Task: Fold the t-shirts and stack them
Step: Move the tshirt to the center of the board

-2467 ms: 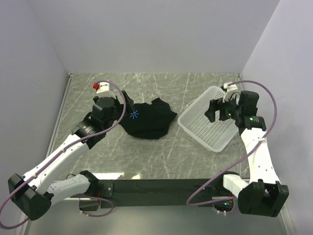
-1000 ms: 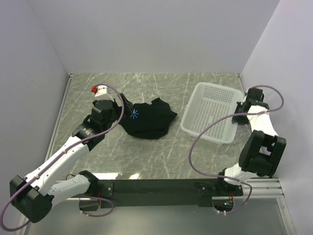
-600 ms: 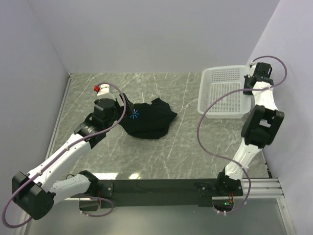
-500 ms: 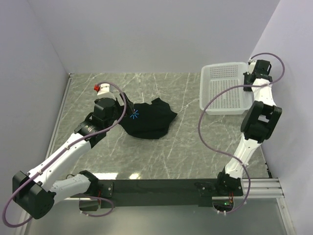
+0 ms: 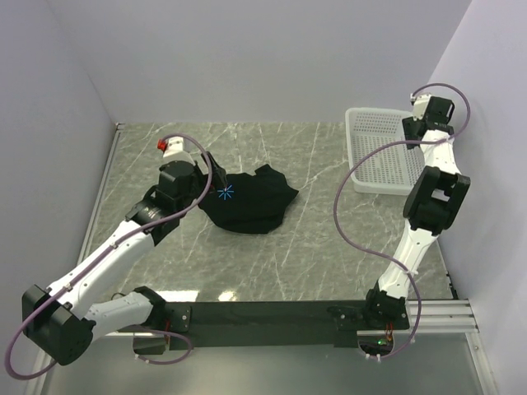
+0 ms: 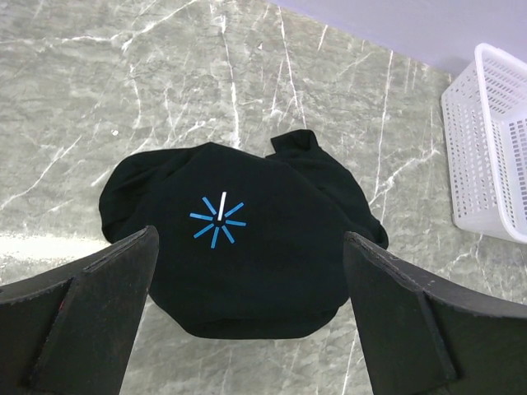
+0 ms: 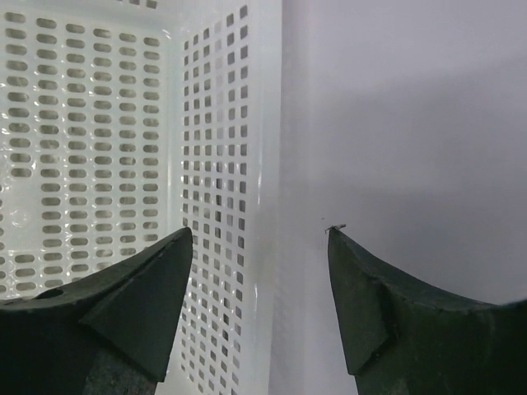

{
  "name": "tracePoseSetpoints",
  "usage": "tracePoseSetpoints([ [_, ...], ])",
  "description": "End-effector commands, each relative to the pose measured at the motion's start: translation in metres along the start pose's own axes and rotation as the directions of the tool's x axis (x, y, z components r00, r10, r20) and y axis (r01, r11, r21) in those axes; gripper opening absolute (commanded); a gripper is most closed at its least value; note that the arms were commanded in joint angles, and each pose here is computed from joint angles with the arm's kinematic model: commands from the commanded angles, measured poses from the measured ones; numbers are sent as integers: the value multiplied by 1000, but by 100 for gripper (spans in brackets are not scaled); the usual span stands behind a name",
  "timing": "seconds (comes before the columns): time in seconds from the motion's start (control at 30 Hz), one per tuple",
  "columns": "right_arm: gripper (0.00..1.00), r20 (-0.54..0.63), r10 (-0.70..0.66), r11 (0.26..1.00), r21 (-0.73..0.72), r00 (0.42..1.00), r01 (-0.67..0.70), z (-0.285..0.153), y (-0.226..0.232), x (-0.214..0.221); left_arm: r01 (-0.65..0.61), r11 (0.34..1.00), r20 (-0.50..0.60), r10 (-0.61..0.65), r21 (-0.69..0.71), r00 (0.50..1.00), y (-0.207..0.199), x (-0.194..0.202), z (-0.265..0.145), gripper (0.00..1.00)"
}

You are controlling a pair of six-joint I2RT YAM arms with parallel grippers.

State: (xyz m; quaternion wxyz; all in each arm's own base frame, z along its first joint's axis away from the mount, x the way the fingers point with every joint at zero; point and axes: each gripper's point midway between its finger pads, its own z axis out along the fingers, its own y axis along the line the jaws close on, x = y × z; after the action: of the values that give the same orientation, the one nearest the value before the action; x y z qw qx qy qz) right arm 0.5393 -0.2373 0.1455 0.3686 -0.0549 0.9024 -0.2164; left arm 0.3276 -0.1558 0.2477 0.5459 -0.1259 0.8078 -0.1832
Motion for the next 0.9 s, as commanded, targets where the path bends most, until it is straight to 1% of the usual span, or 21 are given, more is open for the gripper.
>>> tracePoseSetpoints([
  [0.0,73,91,-69,997,20,993,68,-19,-3,-34,9,999,46,-11,37,999,-16,-25,-3,100],
  [0.07,74,134,-107,992,-54,985,115,-29,12,-41,-10,999,52,8,43,999,-19,-30,-3,99],
  [0.1,75,158,-130,986,-79,979,144,-46,18,-49,-27,999,57,25,41,998,-19,-31,-3,99],
  [0.17,76,224,-210,944,-207,952,257,-64,59,-56,-34,998,69,31,47,997,-20,-37,-3,99],
  [0.2,76,252,-239,919,-252,938,302,-88,71,-58,-40,998,70,36,54,997,-21,-37,-2,99],
  [0.23,76,276,-298,871,-314,914,379,-96,93,-48,-40,998,64,37,58,997,-20,-37,-1,99],
  [0.27,77,339,-323,832,-344,884,435,-125,116,-58,-42,996,46,38,78,998,-22,-32,2,99],
  [0.33,77,416,-338,728,-453,844,515,-151,164,-42,-40,995,25,38,87,999,-20,-27,5,99],
  [0.37,77,474,-343,670,-483,811,565,-181,186,-44,-41,993,4,41,110,999,-23,-23,6,100],
  [0.4,77,543,-301,594,-536,784,599,-203,211,-45,-41,992,-11,42,118,999,-22,-19,8,100],
  [0.47,77,615,-265,480,-584,743,655,-236,242,-34,-30,990,-56,38,134,998,-17,-13,13,100],
  [0.53,77,672,-205,309,-645,711,699,-274,283,-19,-11,990,-79,22,140,997,-7,-13,19,99],
  [0.57,77,685,-192,266,-653,703,709,-285,295,-16,-4,990,-97,19,144,995,-2,-9,24,99],
  [0.6,77,691,-187,203,-668,698,716,-298,313,-9,12,981,-130,14,192,991,-6,-5,26,100],
  [0.63,77,689,-183,173,-680,702,713,-304,324,-7,29,981,-127,-5,191,992,2,-12,32,100],
  [0.67,77,683,-190,149,-690,706,708,-303,335,-3,41,981,-160,-10,188,987,6,-6,41,99],
  [0.7,77,694,-200,111,-685,691,720,-312,351,-3,51,976,-175,-14,209,984,6,-10,44,99],
  [0.73,77,692,-202,101,-690,693,717,-314,359,-4,53,978,-210,-10,202,978,9,-3,52,98],
  [0.8,77,693,-205,95,-689,691,719,-310,381,-11,40,978,-226,7,206,974,9,-3,55,96],
  [0.83,77,695,-195,92,-689,692,719,-319,393,-21,36,979,-230,12,202,973,9,-3,54,96],
  [0.87,77,689,-207,93,-693,694,715,-312,407,-24,30,980,-224,15,199,975,10,-5,52,96],
])
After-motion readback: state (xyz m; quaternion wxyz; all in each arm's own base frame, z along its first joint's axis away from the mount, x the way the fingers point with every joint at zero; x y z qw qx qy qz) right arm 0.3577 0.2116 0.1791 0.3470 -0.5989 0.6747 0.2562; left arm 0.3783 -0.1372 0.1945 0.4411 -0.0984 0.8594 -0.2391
